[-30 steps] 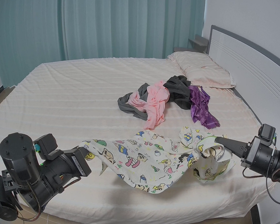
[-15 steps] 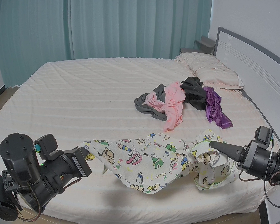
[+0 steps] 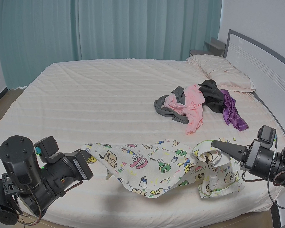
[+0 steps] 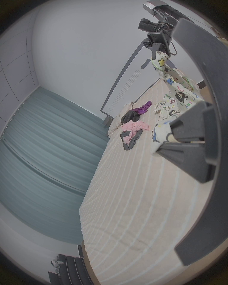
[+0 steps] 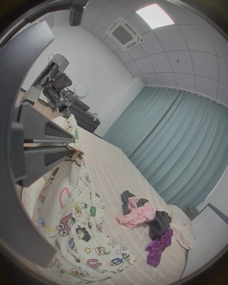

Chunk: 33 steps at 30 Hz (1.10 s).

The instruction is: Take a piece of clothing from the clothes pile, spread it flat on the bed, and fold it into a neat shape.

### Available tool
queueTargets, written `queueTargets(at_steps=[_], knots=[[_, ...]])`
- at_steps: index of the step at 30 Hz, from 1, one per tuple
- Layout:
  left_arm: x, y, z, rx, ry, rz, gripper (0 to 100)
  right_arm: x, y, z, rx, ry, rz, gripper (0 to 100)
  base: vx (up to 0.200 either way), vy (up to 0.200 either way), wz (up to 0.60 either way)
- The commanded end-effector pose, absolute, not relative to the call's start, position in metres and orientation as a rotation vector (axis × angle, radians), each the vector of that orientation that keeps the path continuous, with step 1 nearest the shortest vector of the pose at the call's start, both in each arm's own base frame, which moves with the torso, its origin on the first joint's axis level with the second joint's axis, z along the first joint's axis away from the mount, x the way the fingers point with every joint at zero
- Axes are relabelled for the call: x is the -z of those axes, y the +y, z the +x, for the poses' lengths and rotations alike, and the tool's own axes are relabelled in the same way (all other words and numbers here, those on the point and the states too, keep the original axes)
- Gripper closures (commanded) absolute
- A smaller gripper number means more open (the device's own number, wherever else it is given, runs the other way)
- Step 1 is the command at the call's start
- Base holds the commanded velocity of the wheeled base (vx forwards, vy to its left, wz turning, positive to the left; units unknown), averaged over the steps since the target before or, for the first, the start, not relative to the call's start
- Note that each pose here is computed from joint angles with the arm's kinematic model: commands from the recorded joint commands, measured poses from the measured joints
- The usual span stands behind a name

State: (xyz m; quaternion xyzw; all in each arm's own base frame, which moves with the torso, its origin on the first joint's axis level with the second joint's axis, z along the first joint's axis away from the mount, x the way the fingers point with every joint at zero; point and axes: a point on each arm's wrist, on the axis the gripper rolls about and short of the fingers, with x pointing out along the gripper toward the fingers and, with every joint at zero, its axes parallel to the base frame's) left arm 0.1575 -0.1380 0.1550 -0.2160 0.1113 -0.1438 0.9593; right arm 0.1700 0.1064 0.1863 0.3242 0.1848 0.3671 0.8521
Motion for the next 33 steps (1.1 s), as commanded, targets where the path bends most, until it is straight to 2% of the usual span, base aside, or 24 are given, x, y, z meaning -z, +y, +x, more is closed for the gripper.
queueTargets(at_steps=[1,16,22,33], knots=[[-0.155,-0.138,0.158,0.29,0.224,-0.439,100,-0.193,0.109,0.172,-0.782,0.366,0.683,100,0.0,0.2,0.0],[-0.157,-0.136,0.156,0.29,0.216,-0.443,100,-0.196,0.107,0.171,-0.785,0.347,0.683,100,0.0,0.2,0.0],[-0.165,-0.132,0.153,0.297,0.186,-0.464,100,-0.199,0.102,0.169,-0.751,0.316,0.687,100,0.0,0.0,0.0],[-0.176,-0.124,0.137,0.33,0.161,-0.486,100,-0.214,0.093,0.152,-0.774,0.238,0.689,100,-0.2,0.0,0.0]])
